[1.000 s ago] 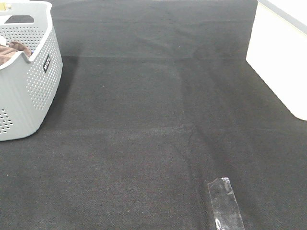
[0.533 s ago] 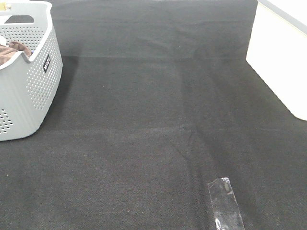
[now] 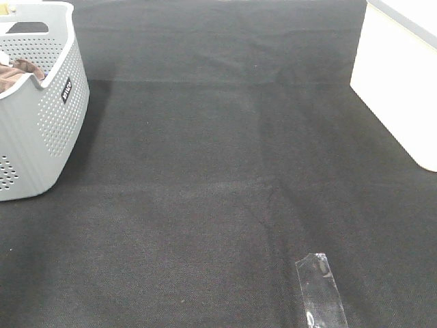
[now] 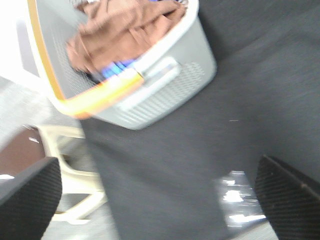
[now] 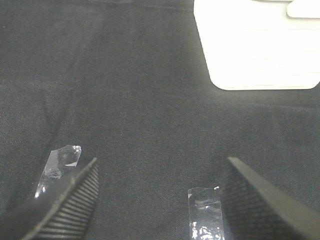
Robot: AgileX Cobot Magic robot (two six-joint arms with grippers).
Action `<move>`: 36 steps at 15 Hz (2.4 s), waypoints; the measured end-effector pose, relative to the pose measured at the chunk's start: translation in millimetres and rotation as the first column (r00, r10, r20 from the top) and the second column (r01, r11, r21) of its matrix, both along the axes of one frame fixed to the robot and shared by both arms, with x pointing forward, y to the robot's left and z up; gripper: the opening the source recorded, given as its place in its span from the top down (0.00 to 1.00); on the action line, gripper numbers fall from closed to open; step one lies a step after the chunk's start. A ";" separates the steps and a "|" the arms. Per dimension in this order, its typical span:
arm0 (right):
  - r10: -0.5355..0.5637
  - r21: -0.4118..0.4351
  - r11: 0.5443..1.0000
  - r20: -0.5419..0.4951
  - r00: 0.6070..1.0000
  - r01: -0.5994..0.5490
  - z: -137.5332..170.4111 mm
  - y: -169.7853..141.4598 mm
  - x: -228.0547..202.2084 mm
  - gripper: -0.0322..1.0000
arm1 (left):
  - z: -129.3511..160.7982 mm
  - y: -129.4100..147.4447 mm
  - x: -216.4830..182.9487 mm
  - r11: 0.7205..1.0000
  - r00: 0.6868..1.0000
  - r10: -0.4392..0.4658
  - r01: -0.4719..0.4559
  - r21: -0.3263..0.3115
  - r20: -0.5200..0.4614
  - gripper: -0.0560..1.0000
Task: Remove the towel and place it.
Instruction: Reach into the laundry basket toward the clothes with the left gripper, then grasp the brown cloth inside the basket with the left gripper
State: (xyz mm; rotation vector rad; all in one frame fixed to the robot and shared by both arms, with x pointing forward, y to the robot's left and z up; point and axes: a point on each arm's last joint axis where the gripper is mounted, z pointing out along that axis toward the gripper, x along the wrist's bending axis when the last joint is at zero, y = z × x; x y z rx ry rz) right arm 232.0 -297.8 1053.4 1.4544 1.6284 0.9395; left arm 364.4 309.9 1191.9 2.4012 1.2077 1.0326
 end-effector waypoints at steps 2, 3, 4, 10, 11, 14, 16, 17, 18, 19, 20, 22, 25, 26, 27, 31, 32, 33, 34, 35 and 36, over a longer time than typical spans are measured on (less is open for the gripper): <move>0.000 0.000 1.000 0.000 1.000 0.000 0.0 0.0 0.0 0.31 | 9.1 2.3 66.0 0.988 0.990 -0.103 0.114 0.105 -0.096 0.01; 0.000 0.000 1.000 0.000 1.000 0.000 0.0 0.0 0.0 0.31 | 4.2 4.5 104.2 0.978 0.979 -0.129 0.152 0.143 -0.159 0.01; 0.000 0.000 1.000 0.000 1.000 0.000 0.0 0.0 0.0 0.31 | 1.3 8.4 134.9 0.967 0.972 -0.132 0.170 0.190 -0.196 0.01; 0.000 0.000 1.000 0.000 1.000 0.000 0.0 0.0 0.0 0.31 | -102.9 76.4 275.8 0.945 0.877 -0.033 0.184 0.271 -0.479 0.01; 0.000 0.000 1.000 0.000 1.000 0.000 0.0 0.0 0.0 0.31 | -111.6 78.4 288.5 0.938 0.875 -0.049 0.206 0.278 -0.481 0.01; 0.000 0.000 1.000 0.000 1.000 0.000 0.0 0.0 0.0 0.31 | -145.8 82.7 318.9 0.933 0.856 -0.074 0.242 0.268 -0.512 0.01; 0.000 0.000 1.000 0.000 1.000 0.000 0.0 0.0 0.0 0.31 | -160.3 84.2 329.8 0.925 0.851 -0.091 0.265 0.271 -0.518 0.01; 0.000 0.000 1.000 0.000 1.000 0.000 0.0 0.0 0.0 0.31 | -170.7 84.8 335.4 0.919 0.848 -0.105 0.282 0.274 -0.519 0.01; 0.000 0.000 1.000 0.000 1.000 0.000 0.0 0.0 0.0 0.31 | -177.9 85.2 339.3 0.913 0.846 -0.119 0.299 0.277 -0.520 0.01; 0.000 0.000 1.000 0.000 1.000 0.000 0.0 0.0 0.0 0.31 | -188.2 85.6 343.0 0.906 0.836 -0.134 0.321 0.276 -0.532 0.02; 0.000 0.000 1.000 0.000 1.000 0.000 0.0 0.0 0.0 0.31 | -193.5 85.6 344.1 0.906 0.829 -0.139 0.328 0.269 -0.541 0.02; 0.000 0.000 1.000 0.000 1.000 0.000 0.0 0.0 0.0 0.31 | -196.4 83.5 344.9 0.913 0.828 -0.152 0.327 0.245 -0.539 0.05; 0.000 0.000 1.000 0.000 1.000 0.000 0.0 0.0 0.0 0.31 | -196.7 81.4 345.1 0.911 0.824 -0.178 0.344 0.227 -0.537 0.32; 0.000 0.000 1.000 0.000 1.000 0.000 0.0 0.0 0.0 0.31 | -196.7 81.4 345.1 0.911 0.824 -0.178 0.344 0.227 -0.537 0.46; 0.000 0.000 1.000 0.000 1.000 0.000 0.0 0.0 0.0 0.31 | -196.7 81.4 345.1 0.914 0.827 -0.173 0.337 0.225 -0.535 0.59; 0.000 0.000 1.000 0.000 1.000 0.000 0.0 0.0 0.0 0.31 | -197.1 80.2 344.8 0.941 0.842 -0.137 0.275 0.197 -0.522 0.78; 0.000 0.000 1.000 0.000 1.000 0.000 0.0 0.0 0.0 0.31 | -197.2 79.7 344.8 0.943 0.843 -0.138 0.272 0.191 -0.520 0.79; 0.000 0.000 1.000 0.000 1.000 0.000 0.0 0.0 0.0 0.31 | -197.2 79.5 344.7 0.944 0.842 -0.139 0.272 0.188 -0.521 0.82; 0.000 0.000 1.000 0.000 1.000 0.000 0.0 0.0 0.0 0.31 | -197.3 79.5 344.3 0.943 0.840 -0.140 0.275 0.187 -0.525 0.90; 0.000 0.000 1.000 0.000 1.000 0.000 0.0 0.0 0.0 0.31 | -195.0 79.0 343.8 0.943 0.841 -0.140 0.275 0.190 -0.522 0.95; 0.000 0.000 1.000 0.000 1.000 0.000 0.0 0.0 0.0 0.31 | -188.0 78.6 342.5 0.941 0.848 -0.138 0.274 0.199 -0.511 0.95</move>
